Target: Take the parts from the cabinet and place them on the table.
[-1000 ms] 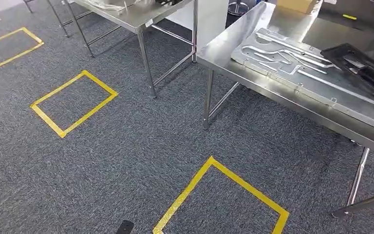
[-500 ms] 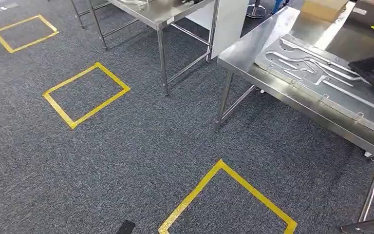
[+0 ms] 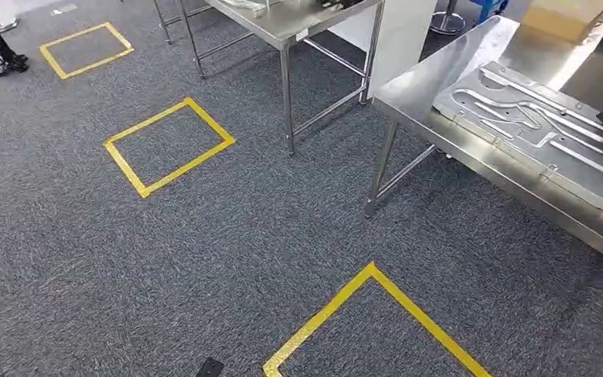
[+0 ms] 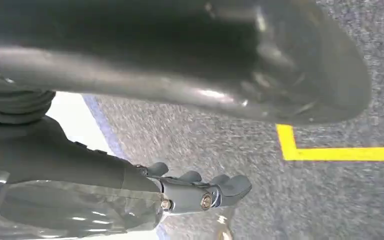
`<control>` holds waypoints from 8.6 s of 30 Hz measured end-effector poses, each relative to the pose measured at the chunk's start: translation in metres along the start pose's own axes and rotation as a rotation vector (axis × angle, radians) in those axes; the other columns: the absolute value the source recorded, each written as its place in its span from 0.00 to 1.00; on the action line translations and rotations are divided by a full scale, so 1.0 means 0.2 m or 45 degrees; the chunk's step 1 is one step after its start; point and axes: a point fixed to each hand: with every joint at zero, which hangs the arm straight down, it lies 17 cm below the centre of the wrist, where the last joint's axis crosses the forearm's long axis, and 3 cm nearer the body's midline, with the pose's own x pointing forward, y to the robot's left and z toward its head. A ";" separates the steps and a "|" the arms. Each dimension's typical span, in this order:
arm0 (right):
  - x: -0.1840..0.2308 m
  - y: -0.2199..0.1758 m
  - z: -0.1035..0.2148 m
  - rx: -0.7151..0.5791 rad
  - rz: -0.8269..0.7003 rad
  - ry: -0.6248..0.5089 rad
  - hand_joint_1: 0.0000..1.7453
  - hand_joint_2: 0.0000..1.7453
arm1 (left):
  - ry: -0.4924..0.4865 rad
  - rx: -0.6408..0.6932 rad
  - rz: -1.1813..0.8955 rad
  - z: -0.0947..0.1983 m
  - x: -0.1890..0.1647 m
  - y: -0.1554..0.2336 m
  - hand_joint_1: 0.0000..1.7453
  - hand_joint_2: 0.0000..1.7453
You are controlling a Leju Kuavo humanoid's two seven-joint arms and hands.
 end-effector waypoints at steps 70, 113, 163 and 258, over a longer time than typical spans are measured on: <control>0.00 0.44 0.19 0.471 0.033 0.277 0.00 0.00 | -0.039 0.120 0.118 -0.06 0.02 0.25 0.00 0.00; 0.00 0.46 0.21 0.460 0.077 0.254 0.00 0.00 | -0.049 0.103 0.124 -0.04 0.04 0.19 0.00 0.00; -0.02 0.56 0.31 0.565 0.121 0.219 0.00 0.00 | -0.030 0.117 0.209 -0.04 0.02 0.18 0.00 0.00; -0.09 0.52 0.28 0.594 0.163 0.255 0.00 0.00 | 0.155 0.063 0.672 -0.05 0.03 0.15 0.00 0.00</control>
